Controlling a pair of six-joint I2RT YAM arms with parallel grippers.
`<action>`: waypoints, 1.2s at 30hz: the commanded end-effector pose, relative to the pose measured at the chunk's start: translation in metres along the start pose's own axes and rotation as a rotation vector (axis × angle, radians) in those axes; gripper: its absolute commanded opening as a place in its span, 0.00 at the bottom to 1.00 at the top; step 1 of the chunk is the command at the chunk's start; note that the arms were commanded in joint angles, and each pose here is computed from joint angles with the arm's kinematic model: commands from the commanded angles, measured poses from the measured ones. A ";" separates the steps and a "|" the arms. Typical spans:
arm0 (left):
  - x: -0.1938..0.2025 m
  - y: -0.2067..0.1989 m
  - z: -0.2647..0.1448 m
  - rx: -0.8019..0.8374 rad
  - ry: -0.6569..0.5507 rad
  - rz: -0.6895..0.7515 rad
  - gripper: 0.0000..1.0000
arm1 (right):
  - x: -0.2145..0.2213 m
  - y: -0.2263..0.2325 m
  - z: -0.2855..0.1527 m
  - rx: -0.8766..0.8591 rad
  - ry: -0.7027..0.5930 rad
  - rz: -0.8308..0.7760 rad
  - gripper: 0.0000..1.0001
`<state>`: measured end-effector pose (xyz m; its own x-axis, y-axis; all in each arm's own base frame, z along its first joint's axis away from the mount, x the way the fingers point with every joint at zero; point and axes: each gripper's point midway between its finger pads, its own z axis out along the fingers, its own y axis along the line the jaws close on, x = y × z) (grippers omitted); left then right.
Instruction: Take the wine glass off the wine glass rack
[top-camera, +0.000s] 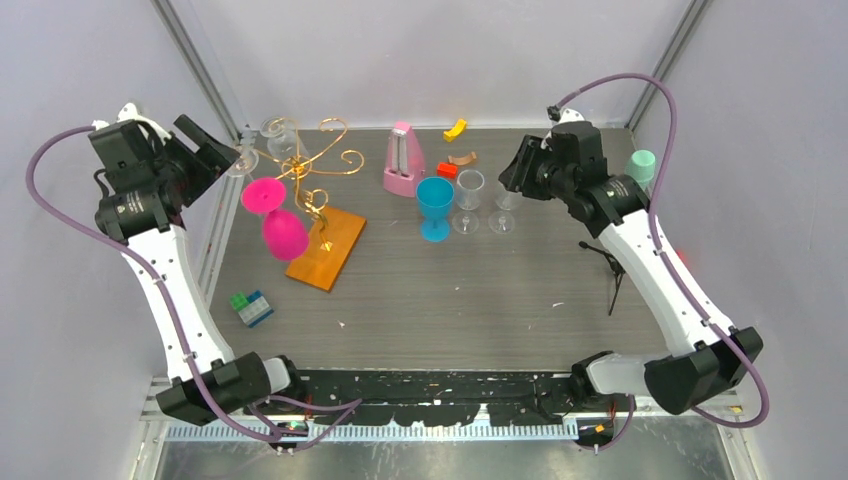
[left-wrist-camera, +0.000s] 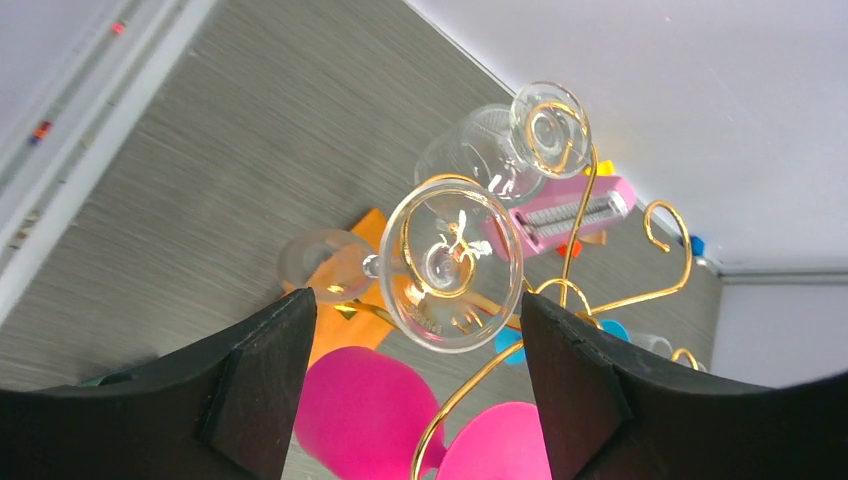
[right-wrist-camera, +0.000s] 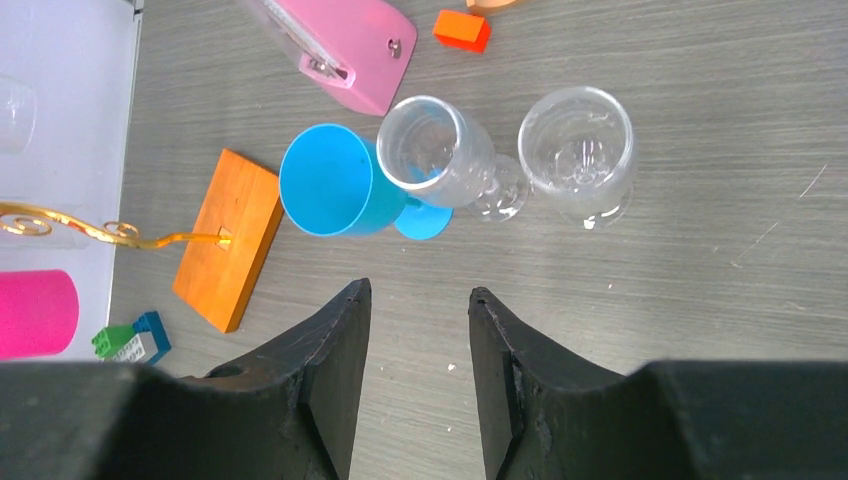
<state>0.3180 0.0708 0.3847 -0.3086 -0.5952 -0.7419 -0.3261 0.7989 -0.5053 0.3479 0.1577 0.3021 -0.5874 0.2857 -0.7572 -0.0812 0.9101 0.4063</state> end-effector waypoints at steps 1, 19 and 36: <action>0.005 -0.023 0.006 0.151 0.058 -0.055 0.75 | -0.007 0.016 -0.015 -0.108 -0.067 0.019 0.46; -0.003 -0.006 0.027 0.147 0.008 -0.245 0.52 | 0.011 0.026 -0.024 -0.223 -0.074 0.045 0.47; -0.016 -0.016 0.014 0.207 -0.039 -0.313 0.06 | 0.008 0.021 -0.029 -0.200 -0.099 0.036 0.47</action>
<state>0.3432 0.0733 0.3691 -0.2280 -0.8275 -0.5132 -0.2981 0.5611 -0.7722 0.3163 0.1724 0.2993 -0.5686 0.3337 -0.7519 -0.1981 0.8316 0.5189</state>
